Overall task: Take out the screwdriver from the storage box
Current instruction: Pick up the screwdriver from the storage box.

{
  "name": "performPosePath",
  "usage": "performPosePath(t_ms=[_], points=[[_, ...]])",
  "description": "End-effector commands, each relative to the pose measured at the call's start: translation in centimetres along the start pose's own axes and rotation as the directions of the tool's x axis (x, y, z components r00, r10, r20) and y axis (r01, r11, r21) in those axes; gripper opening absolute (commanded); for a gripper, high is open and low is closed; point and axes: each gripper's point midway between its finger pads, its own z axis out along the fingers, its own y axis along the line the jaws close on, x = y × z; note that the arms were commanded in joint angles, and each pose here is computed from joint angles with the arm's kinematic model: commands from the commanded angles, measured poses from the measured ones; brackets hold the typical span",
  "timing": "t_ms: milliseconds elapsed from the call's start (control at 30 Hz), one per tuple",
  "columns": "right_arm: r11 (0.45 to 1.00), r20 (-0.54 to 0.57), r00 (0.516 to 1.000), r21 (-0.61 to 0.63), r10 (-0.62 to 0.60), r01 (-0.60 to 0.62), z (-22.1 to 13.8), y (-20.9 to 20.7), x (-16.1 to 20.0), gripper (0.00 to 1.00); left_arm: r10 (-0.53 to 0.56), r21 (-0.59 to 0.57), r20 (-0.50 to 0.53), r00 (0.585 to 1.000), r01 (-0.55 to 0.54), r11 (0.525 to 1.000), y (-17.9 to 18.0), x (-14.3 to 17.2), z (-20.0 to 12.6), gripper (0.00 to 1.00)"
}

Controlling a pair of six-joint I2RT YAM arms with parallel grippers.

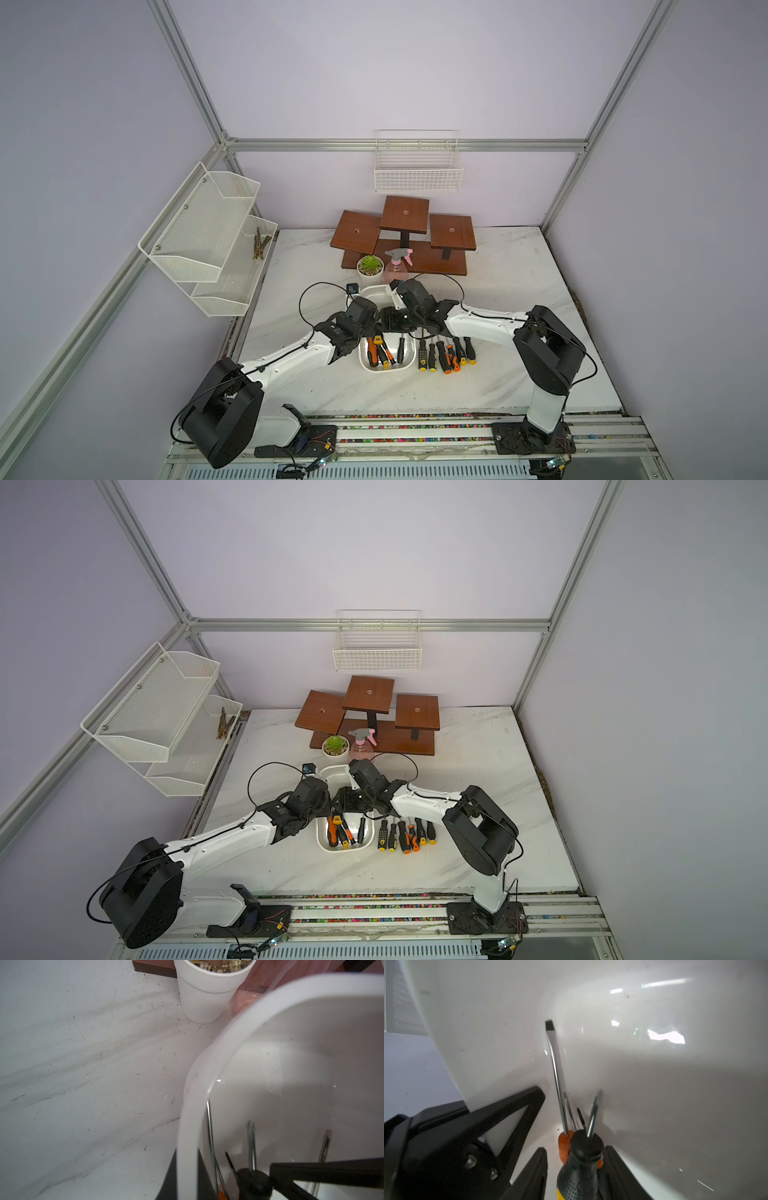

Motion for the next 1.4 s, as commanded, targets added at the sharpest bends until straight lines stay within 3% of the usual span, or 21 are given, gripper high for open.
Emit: performPosePath(t_ms=[0,467,833,967,1200,1367], points=[[1.0,0.0,1.0,0.026,-0.012,0.012,0.8,-0.4,-0.2,0.48,-0.014,0.052,0.08,0.997,0.01,0.999,-1.4,-3.0,-1.5,0.0],[0.986,-0.063,0.997,0.157,-0.046,0.056,2.1,-3.4,0.7,0.45,-0.012,0.046,0.07,0.997,0.009,0.999,-1.3,-2.7,-1.1,0.0],[0.982,-0.101,0.994,0.179,-0.035,0.053,3.2,-4.7,1.6,0.36,-0.013,0.039,0.067,0.998,0.01,0.999,-1.1,-2.4,-1.0,0.0],[0.982,-0.106,0.994,0.181,-0.031,0.05,3.3,-4.9,1.8,0.29,-0.014,0.038,0.065,0.998,0.011,0.999,-1.1,-2.2,-0.9,0.0],[0.99,-0.073,0.997,0.136,-0.025,0.035,2.8,-4.0,1.4,0.02,-0.015,0.031,0.067,0.998,0.013,0.999,-0.9,-2.1,-0.9,0.0],[0.994,-0.037,0.999,0.101,-0.035,0.039,1.9,-2.7,0.6,0.0,-0.014,0.021,0.068,0.998,0.012,1.0,-0.7,-2.1,-0.9,0.0]])
